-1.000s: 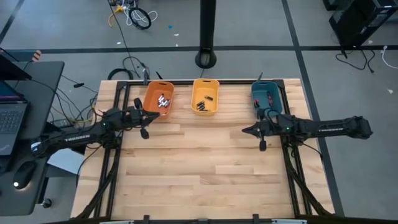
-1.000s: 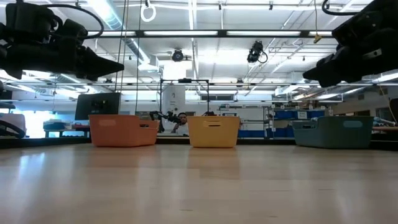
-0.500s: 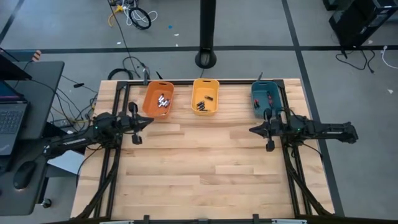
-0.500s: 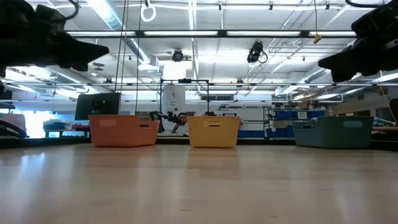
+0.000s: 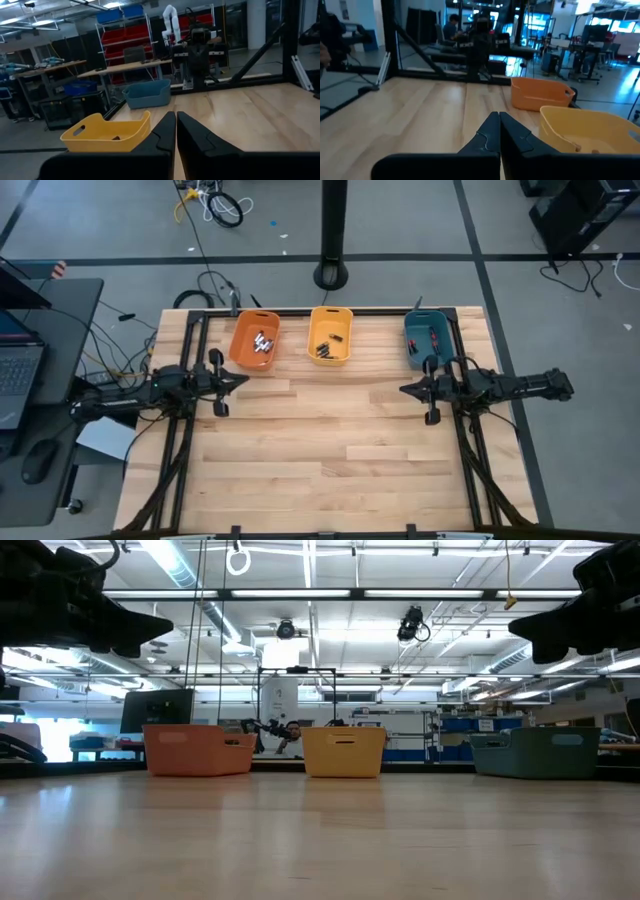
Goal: Sort batteries
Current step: Return to Home Position
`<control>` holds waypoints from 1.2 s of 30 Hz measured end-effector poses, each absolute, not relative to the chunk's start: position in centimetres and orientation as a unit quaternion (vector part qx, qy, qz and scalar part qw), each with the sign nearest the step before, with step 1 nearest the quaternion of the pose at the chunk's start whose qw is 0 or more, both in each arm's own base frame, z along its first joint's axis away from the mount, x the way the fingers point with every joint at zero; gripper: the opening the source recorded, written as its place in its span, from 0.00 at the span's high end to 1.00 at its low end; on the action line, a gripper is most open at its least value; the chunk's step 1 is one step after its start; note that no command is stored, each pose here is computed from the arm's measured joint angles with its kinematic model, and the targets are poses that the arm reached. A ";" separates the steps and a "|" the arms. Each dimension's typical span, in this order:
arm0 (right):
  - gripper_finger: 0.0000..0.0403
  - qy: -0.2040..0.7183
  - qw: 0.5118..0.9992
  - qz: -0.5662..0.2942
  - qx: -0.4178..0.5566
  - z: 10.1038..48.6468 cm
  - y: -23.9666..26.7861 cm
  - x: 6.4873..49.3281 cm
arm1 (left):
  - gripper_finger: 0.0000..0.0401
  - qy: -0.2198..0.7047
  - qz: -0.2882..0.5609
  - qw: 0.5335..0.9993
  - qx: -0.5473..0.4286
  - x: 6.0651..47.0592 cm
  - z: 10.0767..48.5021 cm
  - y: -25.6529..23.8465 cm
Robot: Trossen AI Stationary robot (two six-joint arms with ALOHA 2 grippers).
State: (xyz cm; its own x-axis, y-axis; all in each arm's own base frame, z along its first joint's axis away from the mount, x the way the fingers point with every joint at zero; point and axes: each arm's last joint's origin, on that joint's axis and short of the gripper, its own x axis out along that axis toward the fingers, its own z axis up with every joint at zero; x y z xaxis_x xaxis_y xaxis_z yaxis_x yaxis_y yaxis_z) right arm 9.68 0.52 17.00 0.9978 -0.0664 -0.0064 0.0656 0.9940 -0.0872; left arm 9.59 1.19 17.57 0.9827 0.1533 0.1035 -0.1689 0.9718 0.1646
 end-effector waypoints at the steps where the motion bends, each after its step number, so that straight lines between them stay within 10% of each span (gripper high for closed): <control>1: 0.99 0.002 0.999 -0.035 -0.041 17.0 0.5 9.7 | 0.94 -0.047 0.081 0.992 0.084 9.6 17.6 1.2; 36: 0.95 0.018 0.983 -0.182 -0.018 16.3 -2.7 9.8 | 0.94 -0.013 0.159 0.984 0.073 9.5 17.1 1.7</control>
State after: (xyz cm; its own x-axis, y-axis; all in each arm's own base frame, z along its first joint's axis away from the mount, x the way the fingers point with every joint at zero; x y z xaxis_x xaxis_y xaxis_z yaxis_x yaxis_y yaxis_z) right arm 9.82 -2.66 16.33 0.9334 -0.3578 -0.0285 0.3564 0.9333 -0.0428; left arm 9.52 1.66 17.06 0.9489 0.3116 0.0495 -0.3155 0.9387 0.1391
